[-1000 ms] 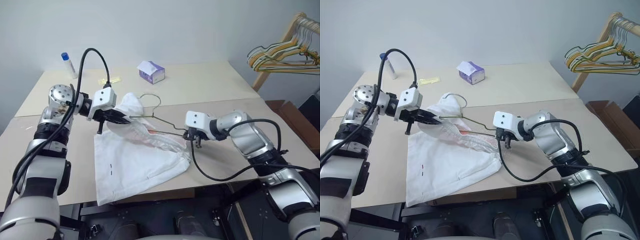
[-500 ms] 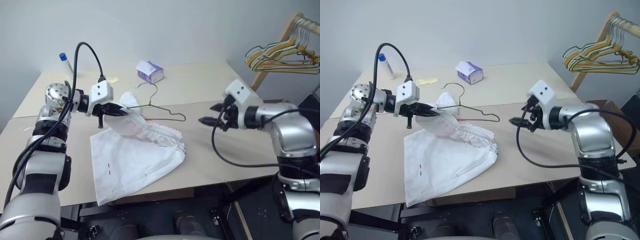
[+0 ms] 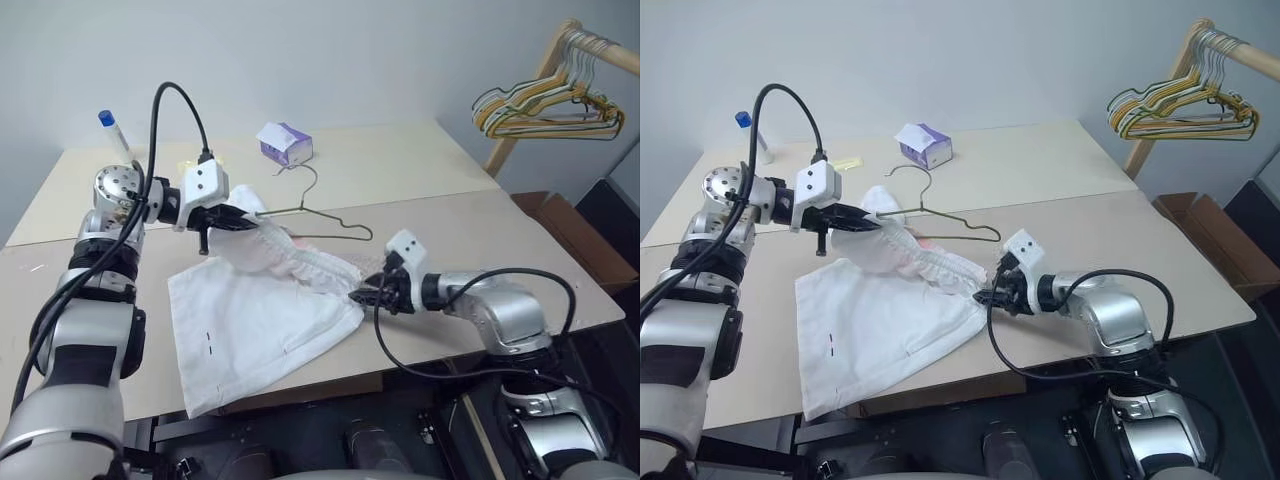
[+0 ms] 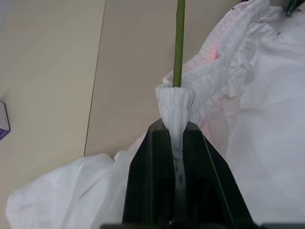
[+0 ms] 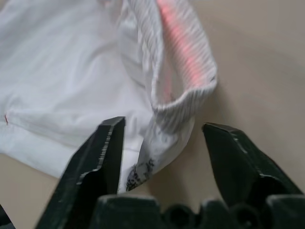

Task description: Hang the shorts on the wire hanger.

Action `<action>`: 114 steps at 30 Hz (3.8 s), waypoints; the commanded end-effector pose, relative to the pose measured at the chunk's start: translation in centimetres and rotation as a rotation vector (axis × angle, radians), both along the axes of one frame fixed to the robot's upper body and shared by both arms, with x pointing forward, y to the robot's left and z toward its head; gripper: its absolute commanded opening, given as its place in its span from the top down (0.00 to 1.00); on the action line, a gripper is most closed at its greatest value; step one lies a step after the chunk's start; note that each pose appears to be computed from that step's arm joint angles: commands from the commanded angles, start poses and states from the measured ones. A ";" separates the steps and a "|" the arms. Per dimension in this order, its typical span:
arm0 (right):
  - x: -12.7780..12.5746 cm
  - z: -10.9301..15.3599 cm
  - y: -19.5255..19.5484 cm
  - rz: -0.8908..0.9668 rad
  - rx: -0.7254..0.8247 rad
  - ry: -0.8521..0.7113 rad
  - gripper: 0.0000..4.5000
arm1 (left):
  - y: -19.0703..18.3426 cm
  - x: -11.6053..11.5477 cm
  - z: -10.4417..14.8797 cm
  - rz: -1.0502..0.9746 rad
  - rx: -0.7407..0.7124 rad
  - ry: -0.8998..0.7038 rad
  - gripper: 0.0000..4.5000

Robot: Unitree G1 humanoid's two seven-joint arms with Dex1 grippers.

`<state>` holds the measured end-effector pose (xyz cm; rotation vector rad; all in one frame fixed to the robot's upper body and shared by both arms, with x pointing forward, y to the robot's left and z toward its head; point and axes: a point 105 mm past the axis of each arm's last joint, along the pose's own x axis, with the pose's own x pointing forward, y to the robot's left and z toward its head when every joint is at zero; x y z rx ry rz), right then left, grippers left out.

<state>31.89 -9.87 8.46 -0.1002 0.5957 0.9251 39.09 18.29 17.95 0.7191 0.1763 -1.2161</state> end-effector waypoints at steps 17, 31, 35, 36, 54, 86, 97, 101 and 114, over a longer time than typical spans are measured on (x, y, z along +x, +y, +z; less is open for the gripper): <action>3.7 4.9 -2.7 -0.066 0.019 -0.168 0.99 | 2.0 -3.2 5.1 -0.129 -0.108 -0.044 1.00; 4.9 7.5 -4.9 -0.002 -0.117 -0.334 0.99 | 3.3 -3.2 3.2 -0.080 -0.009 -0.007 1.00; 4.3 9.7 -4.3 0.074 -0.182 -0.466 0.99 | 3.0 -3.0 2.8 -0.078 0.012 -0.015 1.00; 4.1 10.8 -3.9 0.095 -0.195 -0.505 0.99 | 2.9 -3.0 2.8 -0.083 0.014 -0.019 1.00; 3.9 15.1 2.1 0.319 -0.432 -0.666 0.99 | 1.3 -1.5 3.9 -0.064 -0.048 -0.112 1.00; 4.7 12.4 1.7 0.366 -0.333 -0.674 0.45 | 1.3 -2.4 4.0 -0.100 -0.099 -0.096 1.00; 3.4 13.0 3.1 0.442 -0.195 -0.663 0.89 | 0.9 -3.0 3.5 -0.150 -0.076 -0.072 1.00; 3.0 12.6 3.0 0.472 -0.208 -0.660 0.98 | 0.7 -3.0 3.5 -0.157 -0.093 -0.088 1.00; 3.1 11.1 1.8 0.407 -0.249 -0.616 0.98 | 1.6 -1.2 5.9 -0.024 -0.220 -0.192 0.21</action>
